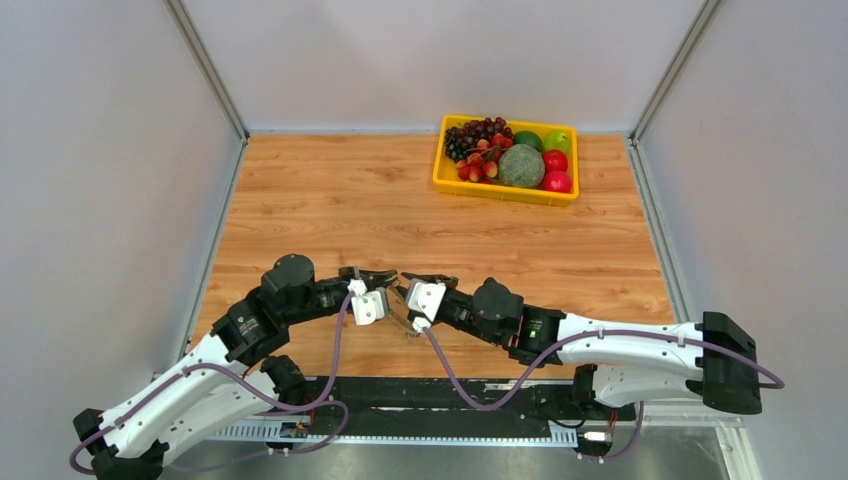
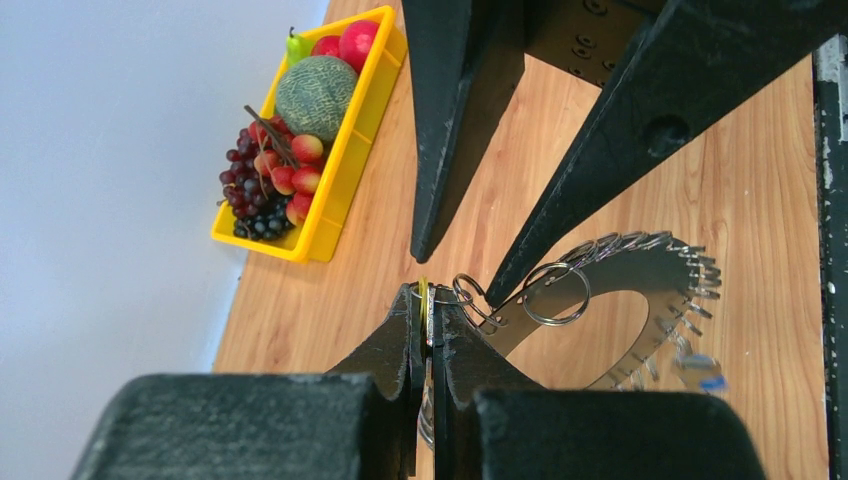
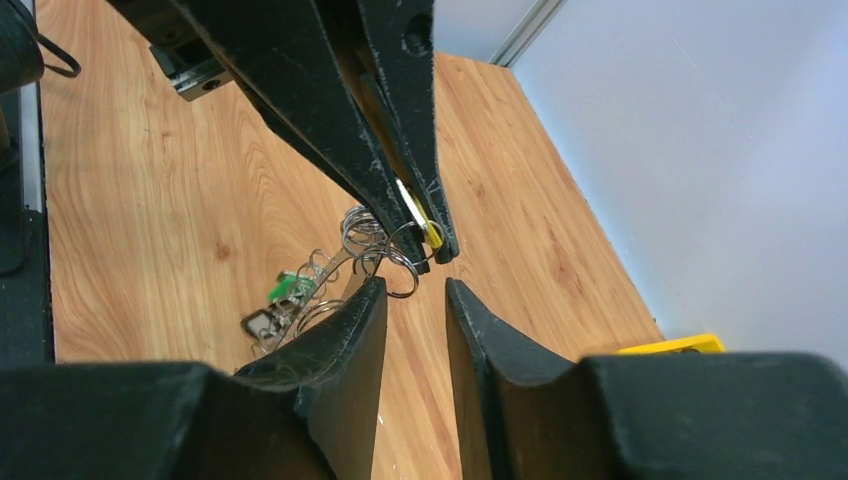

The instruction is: Remove the keys from the keyring

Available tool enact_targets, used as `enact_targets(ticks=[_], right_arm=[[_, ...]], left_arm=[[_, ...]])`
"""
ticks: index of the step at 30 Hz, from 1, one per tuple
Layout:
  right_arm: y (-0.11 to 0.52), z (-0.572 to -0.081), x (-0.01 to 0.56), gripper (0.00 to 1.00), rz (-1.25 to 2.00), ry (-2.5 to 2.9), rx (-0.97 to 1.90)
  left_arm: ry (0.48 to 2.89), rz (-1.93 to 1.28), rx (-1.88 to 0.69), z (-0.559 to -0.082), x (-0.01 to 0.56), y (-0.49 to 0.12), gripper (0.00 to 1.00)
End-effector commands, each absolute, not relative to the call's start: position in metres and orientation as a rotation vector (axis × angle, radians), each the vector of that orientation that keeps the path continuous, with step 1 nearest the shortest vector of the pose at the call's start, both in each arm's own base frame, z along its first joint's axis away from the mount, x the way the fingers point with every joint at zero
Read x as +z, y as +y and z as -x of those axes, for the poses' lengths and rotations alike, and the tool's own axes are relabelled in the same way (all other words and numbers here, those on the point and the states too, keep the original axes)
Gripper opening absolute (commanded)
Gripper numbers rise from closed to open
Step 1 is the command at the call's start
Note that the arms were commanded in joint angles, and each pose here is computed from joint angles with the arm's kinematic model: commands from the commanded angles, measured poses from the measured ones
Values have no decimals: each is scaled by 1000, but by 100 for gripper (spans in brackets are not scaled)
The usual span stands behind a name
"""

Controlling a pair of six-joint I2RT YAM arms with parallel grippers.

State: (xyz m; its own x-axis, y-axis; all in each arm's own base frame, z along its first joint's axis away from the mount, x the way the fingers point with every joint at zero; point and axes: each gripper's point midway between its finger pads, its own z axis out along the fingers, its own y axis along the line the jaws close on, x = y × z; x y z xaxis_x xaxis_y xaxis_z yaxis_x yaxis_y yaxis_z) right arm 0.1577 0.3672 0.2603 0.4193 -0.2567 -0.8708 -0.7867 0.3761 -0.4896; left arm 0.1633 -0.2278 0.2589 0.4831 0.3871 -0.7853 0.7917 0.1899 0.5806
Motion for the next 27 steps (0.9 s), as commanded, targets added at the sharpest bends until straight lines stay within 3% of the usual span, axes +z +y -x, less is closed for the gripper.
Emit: enact_targets(ticks=[1, 5, 9, 12, 20, 27], right_arm=[[375, -154, 270, 30, 1198, 1092, 448], [375, -154, 274, 15, 1177, 1093, 451], [371, -153, 278, 10, 1137, 1099, 479], [369, -152, 280, 1, 1112, 1107, 500], [361, -149, 291, 0, 961, 1166, 627], [341, -153, 316, 0, 667, 1214, 918]], left_arm=[[1010, -1383, -383, -162, 286, -231, 0], [1010, -1383, -383, -162, 286, -231, 0], [1010, -1383, -382, -162, 286, -231, 0], [1012, -1382, -381, -162, 286, -231, 0], [1016, -1380, -374, -163, 285, -230, 0], [1021, -1381, -371, -164, 284, -230, 0]])
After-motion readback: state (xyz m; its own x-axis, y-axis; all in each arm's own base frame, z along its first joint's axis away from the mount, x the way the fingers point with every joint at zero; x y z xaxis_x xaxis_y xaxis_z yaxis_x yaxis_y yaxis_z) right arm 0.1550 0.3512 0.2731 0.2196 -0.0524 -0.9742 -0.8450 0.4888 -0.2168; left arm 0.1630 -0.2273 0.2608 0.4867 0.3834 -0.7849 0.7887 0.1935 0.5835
